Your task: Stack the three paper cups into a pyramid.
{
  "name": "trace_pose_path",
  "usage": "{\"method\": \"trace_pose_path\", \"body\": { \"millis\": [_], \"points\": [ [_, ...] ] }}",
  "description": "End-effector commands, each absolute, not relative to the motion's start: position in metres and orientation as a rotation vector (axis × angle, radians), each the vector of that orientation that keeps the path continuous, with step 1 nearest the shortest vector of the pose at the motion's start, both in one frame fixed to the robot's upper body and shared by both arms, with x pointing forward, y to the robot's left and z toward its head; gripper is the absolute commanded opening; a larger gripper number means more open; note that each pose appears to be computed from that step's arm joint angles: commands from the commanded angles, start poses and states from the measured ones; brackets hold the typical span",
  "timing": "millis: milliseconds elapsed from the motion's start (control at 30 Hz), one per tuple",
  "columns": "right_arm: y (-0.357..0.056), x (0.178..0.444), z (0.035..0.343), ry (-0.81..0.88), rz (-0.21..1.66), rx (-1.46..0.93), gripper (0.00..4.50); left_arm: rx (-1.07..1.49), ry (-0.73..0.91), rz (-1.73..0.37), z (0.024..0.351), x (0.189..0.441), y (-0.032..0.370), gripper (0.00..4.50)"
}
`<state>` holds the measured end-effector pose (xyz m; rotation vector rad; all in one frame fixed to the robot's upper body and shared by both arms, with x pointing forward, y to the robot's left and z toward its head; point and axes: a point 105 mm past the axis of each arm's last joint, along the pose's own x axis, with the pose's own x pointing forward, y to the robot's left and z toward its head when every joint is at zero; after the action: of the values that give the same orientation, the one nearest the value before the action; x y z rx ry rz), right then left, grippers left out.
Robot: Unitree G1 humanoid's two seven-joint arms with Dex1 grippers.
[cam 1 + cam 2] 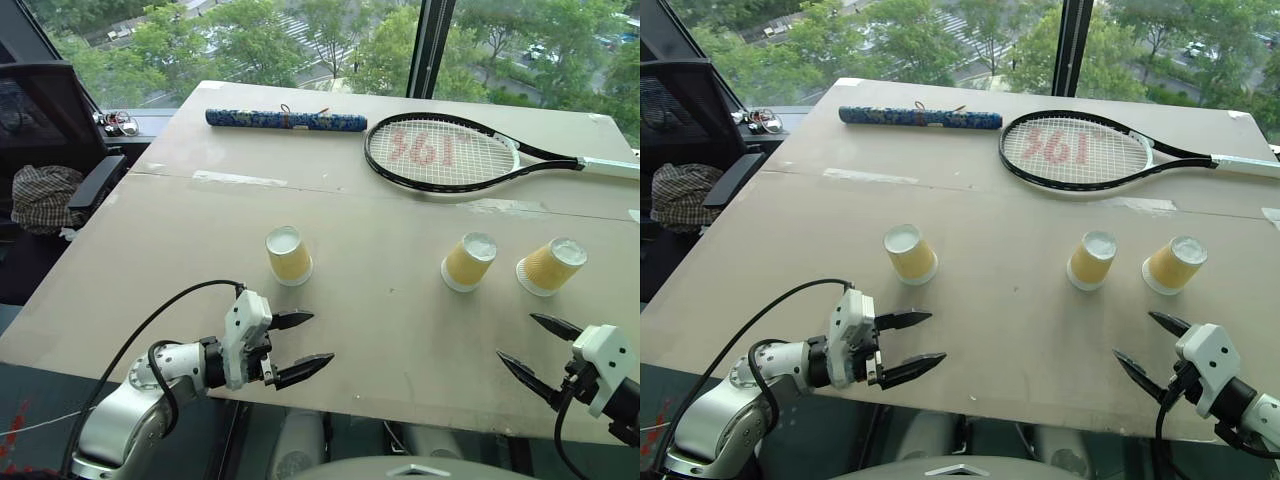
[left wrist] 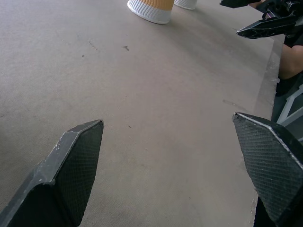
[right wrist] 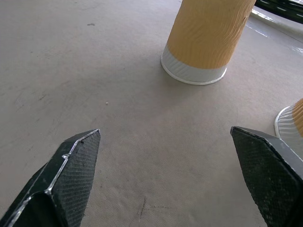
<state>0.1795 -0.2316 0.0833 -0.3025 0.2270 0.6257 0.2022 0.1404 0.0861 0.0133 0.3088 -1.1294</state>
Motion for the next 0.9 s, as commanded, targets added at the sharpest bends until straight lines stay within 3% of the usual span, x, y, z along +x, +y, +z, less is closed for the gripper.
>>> {"method": "trace_pose_path", "body": {
  "millis": [33, 267, 533, 900],
  "points": [
    [-0.221, 0.185, 0.092, 0.174, 0.655, -0.299, 4.35, 0.021, 0.244, -1.117, 0.102, 0.203, 0.142, 4.5],
    [-0.193, 0.199, 0.102, 0.087, 0.742, -0.228, 4.35, -0.013, 0.17, -0.898, 0.112, 0.212, 0.174, 4.5],
    [-0.171, 0.196, 0.114, 0.009, 0.847, -0.177, 4.35, -0.007, 0.142, -0.57, 0.111, 0.25, 0.225, 4.5],
    [-0.162, 0.194, 0.12, -0.014, 0.836, -0.181, 4.35, 0.13, 0.186, -0.789, 0.112, 0.296, 0.21, 4.5]
  ]
}}
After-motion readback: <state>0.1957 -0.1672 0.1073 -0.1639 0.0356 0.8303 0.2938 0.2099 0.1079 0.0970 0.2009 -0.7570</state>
